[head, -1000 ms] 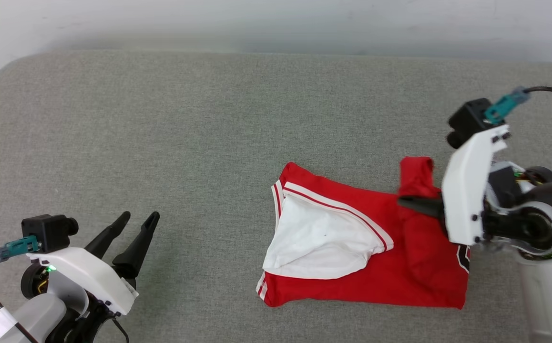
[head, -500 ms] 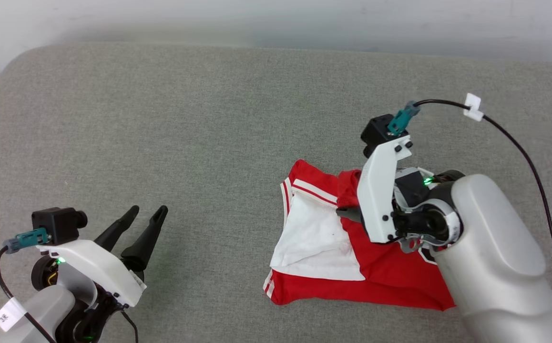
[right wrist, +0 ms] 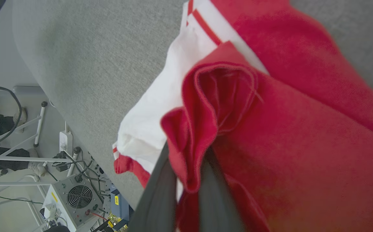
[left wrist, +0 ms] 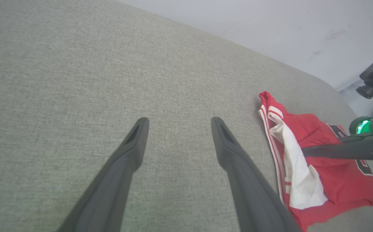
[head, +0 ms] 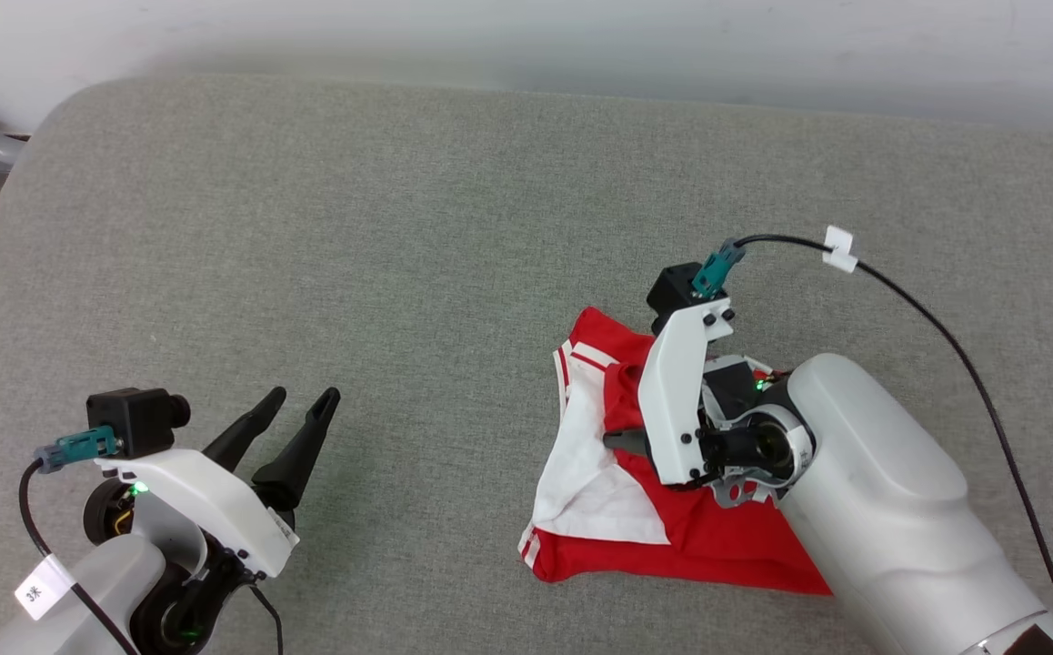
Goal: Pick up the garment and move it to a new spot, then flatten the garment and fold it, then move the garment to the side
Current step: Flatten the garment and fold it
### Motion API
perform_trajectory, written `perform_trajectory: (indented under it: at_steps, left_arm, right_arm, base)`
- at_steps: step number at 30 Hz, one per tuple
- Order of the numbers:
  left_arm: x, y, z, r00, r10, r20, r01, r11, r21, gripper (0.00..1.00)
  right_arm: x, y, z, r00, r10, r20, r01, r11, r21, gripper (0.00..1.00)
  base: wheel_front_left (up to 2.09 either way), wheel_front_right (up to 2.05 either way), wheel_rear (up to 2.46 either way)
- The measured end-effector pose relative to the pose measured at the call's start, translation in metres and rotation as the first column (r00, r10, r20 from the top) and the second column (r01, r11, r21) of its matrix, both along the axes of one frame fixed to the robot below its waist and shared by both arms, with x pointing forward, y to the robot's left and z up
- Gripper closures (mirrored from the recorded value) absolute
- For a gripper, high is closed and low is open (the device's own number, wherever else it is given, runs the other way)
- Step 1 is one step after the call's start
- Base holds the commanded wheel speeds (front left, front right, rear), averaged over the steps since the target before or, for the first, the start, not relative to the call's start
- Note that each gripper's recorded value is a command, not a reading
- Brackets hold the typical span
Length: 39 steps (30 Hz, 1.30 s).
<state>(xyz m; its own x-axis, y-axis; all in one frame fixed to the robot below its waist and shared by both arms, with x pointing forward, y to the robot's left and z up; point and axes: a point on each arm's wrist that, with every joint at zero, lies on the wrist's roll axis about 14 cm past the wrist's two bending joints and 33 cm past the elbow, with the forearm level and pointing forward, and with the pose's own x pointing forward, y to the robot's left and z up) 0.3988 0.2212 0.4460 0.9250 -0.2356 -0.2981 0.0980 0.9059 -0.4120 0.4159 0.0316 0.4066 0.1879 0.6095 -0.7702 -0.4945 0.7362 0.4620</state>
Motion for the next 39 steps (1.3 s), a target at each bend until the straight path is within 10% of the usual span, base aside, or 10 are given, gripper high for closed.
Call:
perform_trajectory:
  at_steps: [6, 9, 16, 22, 39]
  left_arm:
    - [0.0, 0.0, -0.002, 1.0, 0.0, -0.002, 0.0, 1.0, 0.0, 0.0]
    - [0.003, -0.001, 0.0, 1.0, 0.0, 0.006, 0.0, 1.0, -0.002, 0.0]
    - [0.009, -0.004, 0.009, 0.999, 0.001, 0.049, -0.001, 1.0, -0.016, 0.0]
    - [0.016, -0.004, 0.025, 0.992, 0.011, 0.122, -0.011, 1.0, -0.007, 0.0]
    - [0.008, -0.021, 0.08, 0.909, -0.048, 0.415, -0.017, 0.988, 0.151, 0.0]
  right_arm:
    - [-0.005, 0.007, 0.001, 1.0, 0.001, -0.027, -0.001, 0.999, 0.034, 0.49]
    - [-0.001, 0.007, 0.007, 1.0, -0.015, -0.018, 0.016, 0.998, 0.054, 0.01]
    - [0.008, 0.011, 0.035, 0.998, -0.049, 0.028, 0.044, 0.988, 0.148, 0.0]
    - [0.034, -0.011, 0.078, 0.942, -0.122, 0.313, 0.048, 0.971, 0.236, 0.0]
    - [0.021, -0.171, 0.108, 0.425, -0.435, 0.794, 0.221, 0.9, 0.374, 0.0]
  base:
    - [0.0, 0.0, 0.0]
    - [0.0, 0.0, 0.0]
    - [0.0, 0.0, 0.0]
    - [0.0, 0.0, 0.0]
    - [0.0, 0.0, 0.0]
